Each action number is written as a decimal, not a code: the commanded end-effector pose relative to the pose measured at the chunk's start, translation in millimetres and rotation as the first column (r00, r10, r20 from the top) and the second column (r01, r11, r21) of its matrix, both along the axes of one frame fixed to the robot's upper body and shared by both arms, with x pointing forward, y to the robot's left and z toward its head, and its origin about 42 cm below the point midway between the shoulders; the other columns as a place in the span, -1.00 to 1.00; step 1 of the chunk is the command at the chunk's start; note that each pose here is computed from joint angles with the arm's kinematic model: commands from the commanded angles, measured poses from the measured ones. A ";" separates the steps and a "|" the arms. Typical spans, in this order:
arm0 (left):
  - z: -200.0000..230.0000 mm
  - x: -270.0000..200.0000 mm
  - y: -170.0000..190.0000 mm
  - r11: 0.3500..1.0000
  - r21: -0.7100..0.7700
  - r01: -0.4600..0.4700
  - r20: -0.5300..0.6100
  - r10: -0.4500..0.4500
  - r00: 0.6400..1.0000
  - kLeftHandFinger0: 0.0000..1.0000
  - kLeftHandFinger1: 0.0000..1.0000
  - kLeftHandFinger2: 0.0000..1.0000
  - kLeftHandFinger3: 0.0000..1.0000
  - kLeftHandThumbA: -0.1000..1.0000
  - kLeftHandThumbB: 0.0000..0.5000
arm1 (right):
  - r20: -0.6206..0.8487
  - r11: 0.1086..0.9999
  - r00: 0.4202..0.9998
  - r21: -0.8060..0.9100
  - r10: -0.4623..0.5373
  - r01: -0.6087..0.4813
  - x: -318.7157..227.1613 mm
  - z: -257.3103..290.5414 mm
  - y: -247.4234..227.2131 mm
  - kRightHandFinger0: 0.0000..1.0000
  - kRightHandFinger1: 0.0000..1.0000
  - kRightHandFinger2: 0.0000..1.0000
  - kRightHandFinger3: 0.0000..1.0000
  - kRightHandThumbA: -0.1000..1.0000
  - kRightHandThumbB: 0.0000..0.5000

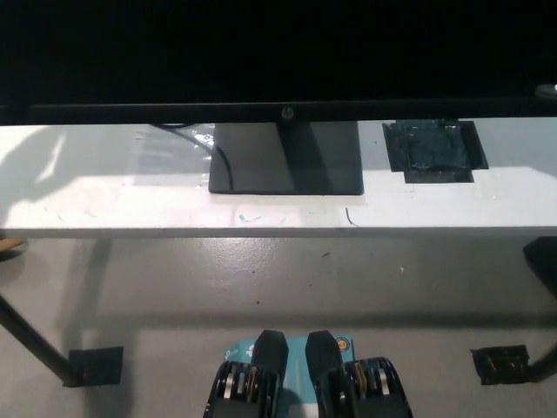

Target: The monitor is placed at the center of the table and the robot uses both its hand to grab the left and right sides of the monitor to tilt the angle of the monitor downwards

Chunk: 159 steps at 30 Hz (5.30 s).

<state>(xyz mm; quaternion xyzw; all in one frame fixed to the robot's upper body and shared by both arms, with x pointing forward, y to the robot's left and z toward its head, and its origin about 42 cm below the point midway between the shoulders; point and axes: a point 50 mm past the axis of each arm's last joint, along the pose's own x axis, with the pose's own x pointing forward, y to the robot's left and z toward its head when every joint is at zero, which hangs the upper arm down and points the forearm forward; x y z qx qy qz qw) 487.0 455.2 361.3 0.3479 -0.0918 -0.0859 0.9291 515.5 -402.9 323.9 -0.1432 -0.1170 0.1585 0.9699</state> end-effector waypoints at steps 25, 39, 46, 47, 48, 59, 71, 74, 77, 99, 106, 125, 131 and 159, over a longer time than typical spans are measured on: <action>9.3 36.7 -45.9 0.973 0.181 0.144 -0.098 -0.128 0.987 1.00 1.00 1.00 1.00 0.99 0.68 | -0.064 0.955 0.988 -0.251 0.143 -0.155 20.7 32.2 46.8 1.00 1.00 1.00 1.00 0.63 1.00; 33.1 61.5 -57.3 0.587 0.809 -0.006 0.072 -0.088 0.994 1.00 1.00 1.00 1.00 0.73 0.99 | 0.116 0.821 0.992 -0.570 0.051 0.025 40.4 66.3 66.0 1.00 1.00 1.00 1.00 0.19 1.00; 52.2 71.2 -60.5 0.380 0.919 -0.104 0.145 -0.080 0.986 1.00 1.00 1.00 1.00 0.60 1.00 | 0.238 0.762 0.971 -0.627 -0.009 0.160 49.7 87.2 79.8 1.00 1.00 1.00 1.00 -0.13 0.89; 55.2 72.3 -61.9 0.345 0.932 -0.112 0.151 -0.086 0.985 1.00 1.00 1.00 1.00 0.61 1.00 | 0.264 0.758 0.964 -0.627 -0.011 0.180 50.7 89.3 82.7 1.00 1.00 1.00 1.00 -0.15 0.90; 59.7 73.9 -62.4 0.330 0.936 -0.122 0.158 -0.082 0.984 1.00 1.00 1.00 1.00 0.56 1.00 | 0.289 0.750 0.957 -0.631 -0.013 0.200 52.8 93.1 86.2 1.00 1.00 1.00 1.00 -0.15 0.87; 91.2 85.6 -75.2 0.168 0.957 -0.236 0.252 -0.084 0.964 1.00 1.00 1.00 1.00 0.71 0.94 | 0.466 0.666 0.884 -0.654 -0.019 0.359 66.8 101.2 109.0 1.00 1.00 1.00 1.00 -0.02 1.00; 116.3 95.2 -103.0 0.165 0.816 -0.554 0.570 -0.080 0.817 1.00 1.00 1.00 1.00 0.65 0.98 | 0.643 0.611 0.762 -0.572 -0.080 0.547 73.9 103.5 137.2 1.00 1.00 1.00 1.00 0.02 1.00; 123.3 97.8 -113.3 0.159 0.794 -0.587 0.603 -0.075 0.794 1.00 1.00 1.00 1.00 0.64 0.98 | 0.680 0.579 0.728 -0.562 -0.083 0.591 75.5 101.4 144.7 1.00 1.00 1.00 1.00 0.07 1.00; 129.7 99.8 -121.2 0.149 0.784 -0.603 0.617 -0.070 0.784 1.00 1.00 1.00 1.00 0.68 0.96 | 0.695 0.572 0.713 -0.547 -0.097 0.611 76.7 100.7 150.1 1.00 1.00 1.00 1.00 0.07 1.00; 32.0 93.3 -90.1 0.537 0.735 -0.413 0.393 0.159 0.906 1.00 1.00 1.00 1.00 0.55 0.63 | 0.562 0.691 0.820 -0.552 -0.103 0.466 61.8 41.7 116.7 1.00 1.00 1.00 1.00 0.43 1.00; -45.3 30.2 -23.2 0.838 0.437 -0.326 0.210 0.258 0.943 1.00 1.00 1.00 1.00 0.72 0.70 | 0.529 0.802 0.847 -0.479 -0.062 0.357 -9.6 17.9 57.3 1.00 1.00 1.00 1.00 1.00 0.91; -88.6 -183.2 3.6 0.977 0.013 -0.211 0.163 0.206 0.965 1.00 1.00 1.00 1.00 1.00 0.50 | 0.623 0.925 0.763 -0.164 -0.173 0.343 -199.1 -12.9 4.4 1.00 1.00 1.00 1.00 1.00 0.99; -94.9 -224.2 -65.2 0.990 -0.082 0.114 0.280 -0.087 0.956 1.00 1.00 1.00 1.00 1.00 0.56 | 0.717 0.979 0.681 0.010 -0.149 0.204 -251.8 -14.2 50.2 1.00 1.00 1.00 1.00 1.00 0.82; -252.3 -171.5 -177.4 0.917 -0.377 0.130 0.119 -0.091 0.989 1.00 1.00 1.00 1.00 1.00 0.35 | 0.070 0.926 0.949 0.249 -0.308 0.282 -183.7 -234.4 206.7 1.00 1.00 1.00 1.00 0.98 0.69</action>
